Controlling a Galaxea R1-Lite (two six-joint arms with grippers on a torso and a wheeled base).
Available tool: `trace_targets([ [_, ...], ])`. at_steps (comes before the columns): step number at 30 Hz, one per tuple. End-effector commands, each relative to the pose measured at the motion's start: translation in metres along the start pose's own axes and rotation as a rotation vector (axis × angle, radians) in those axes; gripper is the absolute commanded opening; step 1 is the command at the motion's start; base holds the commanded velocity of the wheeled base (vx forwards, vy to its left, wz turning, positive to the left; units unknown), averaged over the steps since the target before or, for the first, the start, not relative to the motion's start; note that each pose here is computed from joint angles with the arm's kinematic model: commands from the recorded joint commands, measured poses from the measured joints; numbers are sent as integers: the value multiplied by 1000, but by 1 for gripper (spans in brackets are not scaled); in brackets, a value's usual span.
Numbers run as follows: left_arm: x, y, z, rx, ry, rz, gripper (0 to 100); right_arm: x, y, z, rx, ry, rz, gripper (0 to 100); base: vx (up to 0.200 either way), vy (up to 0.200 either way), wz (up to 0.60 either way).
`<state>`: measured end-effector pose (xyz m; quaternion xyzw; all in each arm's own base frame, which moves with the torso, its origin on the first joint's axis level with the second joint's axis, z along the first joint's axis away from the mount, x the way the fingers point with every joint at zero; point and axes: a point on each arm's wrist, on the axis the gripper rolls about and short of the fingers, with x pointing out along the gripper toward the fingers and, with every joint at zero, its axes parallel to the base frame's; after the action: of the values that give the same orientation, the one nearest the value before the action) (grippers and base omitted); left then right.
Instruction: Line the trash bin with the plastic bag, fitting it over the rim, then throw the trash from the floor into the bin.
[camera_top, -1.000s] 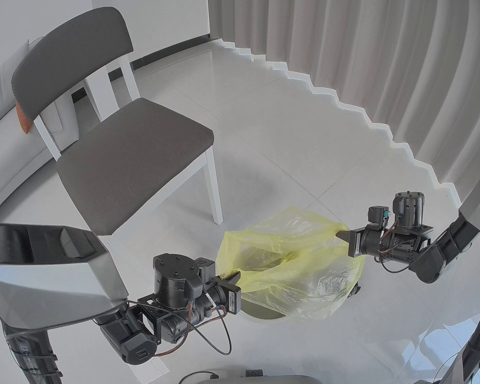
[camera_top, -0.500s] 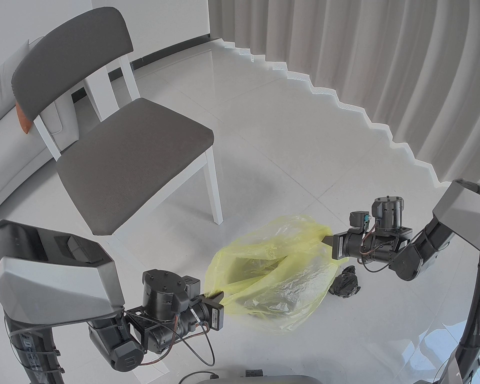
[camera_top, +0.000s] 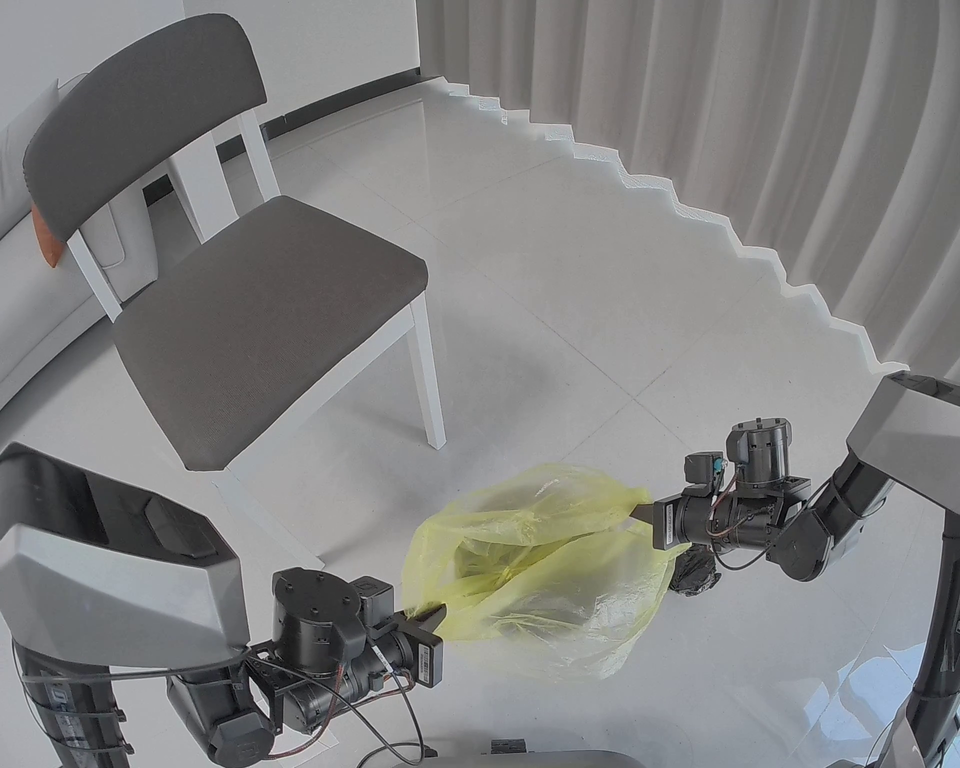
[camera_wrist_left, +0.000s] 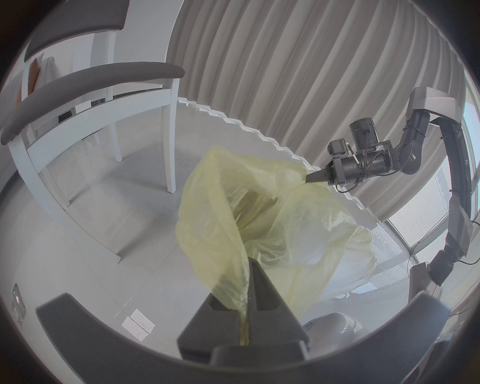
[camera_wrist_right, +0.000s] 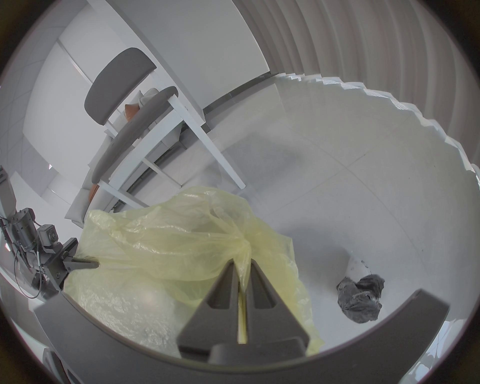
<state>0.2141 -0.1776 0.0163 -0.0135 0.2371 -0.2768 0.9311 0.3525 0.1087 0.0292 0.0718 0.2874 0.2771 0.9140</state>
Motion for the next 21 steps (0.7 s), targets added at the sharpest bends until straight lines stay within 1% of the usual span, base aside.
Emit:
trace_targets([
  [1,7,-3,-11,9,20,-5,0,-4,0,-10,11,33,-5,0,0,0,0],
  [6,16,1,-20,6,16,6,0,-1,-3,-10,11,26,-9,0,0,0,0],
  [11,24,3,-28,6,13,21,0,13,-15,-11,17,24,-24,0,0,0,0],
  [14,36,3,-27,6,-11,39,0,18,-25,-10,24,16,-37,0,0,0,0],
  [16,40,7,-24,4,-29,49,0,19,-30,-9,28,12,-47,0,0,0,0],
  [18,42,14,-23,0,-28,63,0,19,-34,-11,32,16,-55,0,0,0,0],
  [21,42,16,-29,1,-4,69,0,19,-40,-13,30,20,-67,0,0,0,0],
])
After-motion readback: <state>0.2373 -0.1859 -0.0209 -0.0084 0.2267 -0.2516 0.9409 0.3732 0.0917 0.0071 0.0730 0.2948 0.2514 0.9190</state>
